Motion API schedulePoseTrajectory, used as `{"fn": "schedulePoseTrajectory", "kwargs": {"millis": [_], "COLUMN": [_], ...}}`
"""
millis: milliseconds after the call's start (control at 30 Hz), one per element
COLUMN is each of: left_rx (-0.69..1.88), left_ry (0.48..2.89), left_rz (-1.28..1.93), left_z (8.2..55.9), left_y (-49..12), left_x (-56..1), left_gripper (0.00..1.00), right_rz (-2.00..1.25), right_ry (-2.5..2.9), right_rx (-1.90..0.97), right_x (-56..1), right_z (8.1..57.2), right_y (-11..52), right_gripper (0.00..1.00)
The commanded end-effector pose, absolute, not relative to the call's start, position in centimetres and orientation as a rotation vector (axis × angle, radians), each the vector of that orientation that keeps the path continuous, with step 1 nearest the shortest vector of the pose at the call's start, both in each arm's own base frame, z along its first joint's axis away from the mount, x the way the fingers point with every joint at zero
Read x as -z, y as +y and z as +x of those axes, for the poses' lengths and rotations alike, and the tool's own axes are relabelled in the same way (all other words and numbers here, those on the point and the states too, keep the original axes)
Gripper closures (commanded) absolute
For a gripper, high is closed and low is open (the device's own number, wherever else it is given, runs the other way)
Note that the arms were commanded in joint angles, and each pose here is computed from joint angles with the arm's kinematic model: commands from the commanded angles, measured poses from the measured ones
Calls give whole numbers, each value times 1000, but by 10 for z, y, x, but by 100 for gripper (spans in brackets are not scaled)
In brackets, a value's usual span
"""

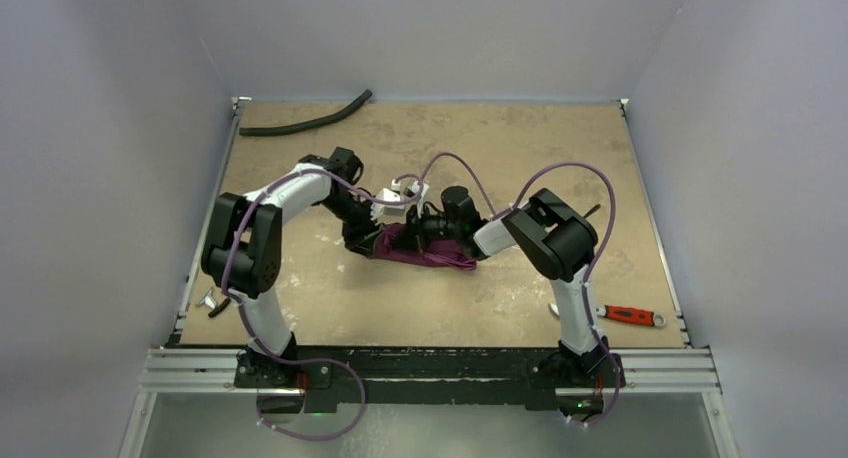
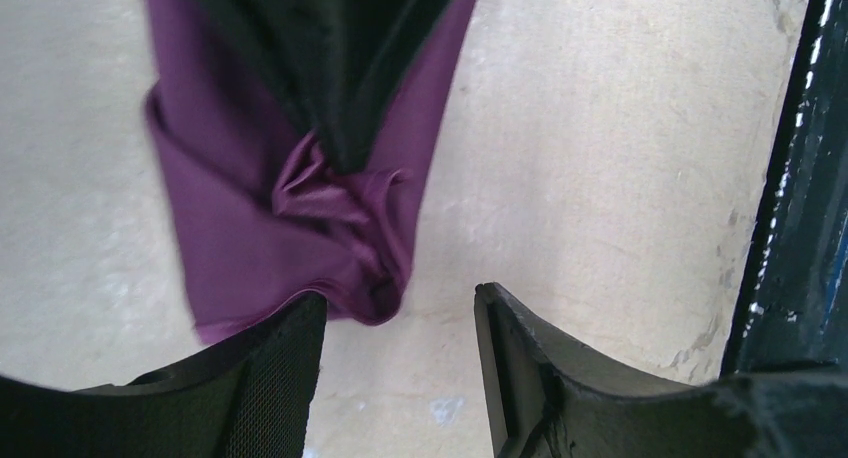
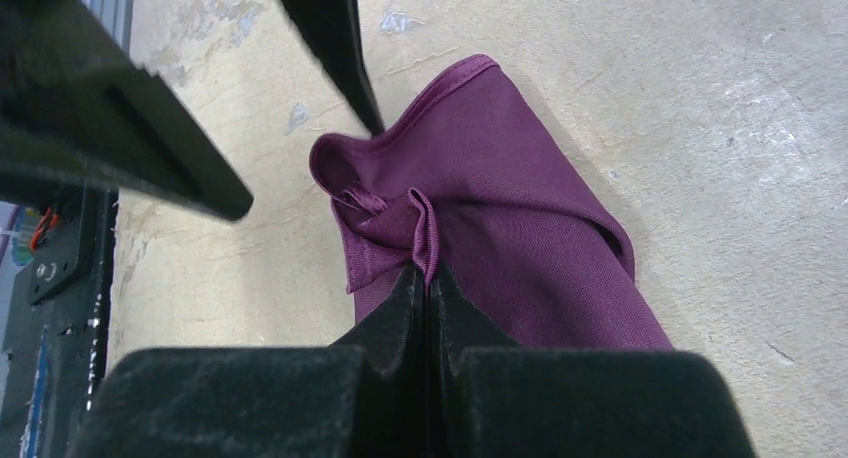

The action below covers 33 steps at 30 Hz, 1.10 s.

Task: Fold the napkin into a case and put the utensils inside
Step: Fold the 2/3-rectangle-folded napkin at the center of the board.

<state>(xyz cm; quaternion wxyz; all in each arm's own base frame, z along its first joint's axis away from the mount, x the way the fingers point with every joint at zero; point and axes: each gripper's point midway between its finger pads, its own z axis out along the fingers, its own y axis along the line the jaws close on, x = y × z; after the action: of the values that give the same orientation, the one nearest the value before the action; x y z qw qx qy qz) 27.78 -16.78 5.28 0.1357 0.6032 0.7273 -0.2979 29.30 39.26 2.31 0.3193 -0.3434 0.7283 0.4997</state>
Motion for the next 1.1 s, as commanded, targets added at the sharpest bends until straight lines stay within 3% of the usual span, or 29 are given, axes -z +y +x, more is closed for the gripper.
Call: {"fn": "schedulePoseTrajectory", "kwargs": {"millis": [0,200,500,633,767,1067], "left_rx": [832,698,778,800,819,816], "left_ry": [2003,1977,1947,1972,1962,1900], "left_rz": [1728,1670,1732,1733,1735,1779], "left_z": [278,305,289,293,300,313], "left_y": [-193,-200,-201,-202,-208,-215], "left_x": [-57,-69,-99,-90,-85,-68], "left_gripper": [45,46,47,42,21,10], "right_rz": [-910,-928,-939,-944,-946,-948], "right_ry": [2033,2039,2035,2031,2029,2019], "right_rx": [-1338,-1349,-1371,-1374,-1376,-1390], "right_x": [6,9,10,9,9,7], "right_z": [282,281,280,280,279,276], "right_y": [384,383,383,383,383,382], "right_gripper": [100,100,100,100,100,100]}}
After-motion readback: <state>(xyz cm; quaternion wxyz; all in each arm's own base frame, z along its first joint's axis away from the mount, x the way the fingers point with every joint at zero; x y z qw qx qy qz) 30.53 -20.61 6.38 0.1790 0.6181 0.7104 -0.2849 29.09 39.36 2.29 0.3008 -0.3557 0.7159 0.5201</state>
